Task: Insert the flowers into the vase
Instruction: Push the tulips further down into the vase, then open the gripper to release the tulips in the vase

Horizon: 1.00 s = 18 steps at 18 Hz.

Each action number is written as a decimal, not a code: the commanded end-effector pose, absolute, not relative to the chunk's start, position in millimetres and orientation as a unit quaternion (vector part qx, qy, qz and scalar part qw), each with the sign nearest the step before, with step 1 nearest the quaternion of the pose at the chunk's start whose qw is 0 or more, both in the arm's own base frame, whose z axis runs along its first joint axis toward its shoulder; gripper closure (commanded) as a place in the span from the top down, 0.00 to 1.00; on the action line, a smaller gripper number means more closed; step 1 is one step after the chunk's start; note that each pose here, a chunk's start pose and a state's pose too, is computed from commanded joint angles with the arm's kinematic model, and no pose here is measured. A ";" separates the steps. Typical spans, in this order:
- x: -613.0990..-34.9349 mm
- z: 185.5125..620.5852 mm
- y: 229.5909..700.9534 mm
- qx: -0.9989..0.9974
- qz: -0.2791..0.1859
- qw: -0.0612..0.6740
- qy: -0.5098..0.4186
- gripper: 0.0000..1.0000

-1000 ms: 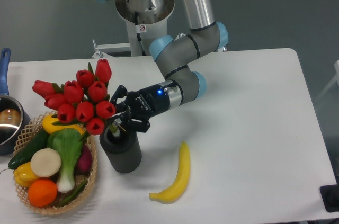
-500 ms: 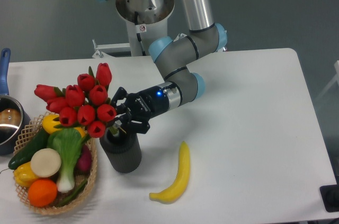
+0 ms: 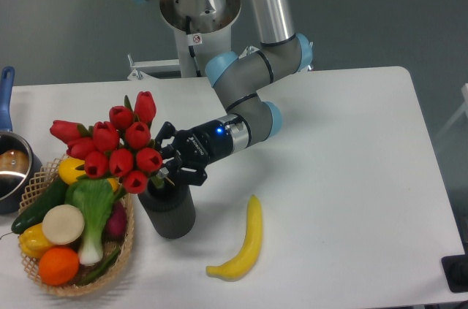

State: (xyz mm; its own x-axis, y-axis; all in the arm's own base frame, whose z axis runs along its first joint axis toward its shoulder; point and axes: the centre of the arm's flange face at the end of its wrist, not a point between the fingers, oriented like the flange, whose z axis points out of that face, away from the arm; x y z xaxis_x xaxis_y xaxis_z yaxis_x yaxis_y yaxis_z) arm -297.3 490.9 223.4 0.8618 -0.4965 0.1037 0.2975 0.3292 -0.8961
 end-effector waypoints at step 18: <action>-313.8 226.7 480.7 -0.525 -0.227 0.815 0.091 0.35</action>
State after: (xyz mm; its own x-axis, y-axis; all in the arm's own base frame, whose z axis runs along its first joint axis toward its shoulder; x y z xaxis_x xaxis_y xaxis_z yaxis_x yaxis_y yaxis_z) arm -313.8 480.7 226.7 0.8801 -0.4661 0.0906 0.2754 0.3458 -0.8970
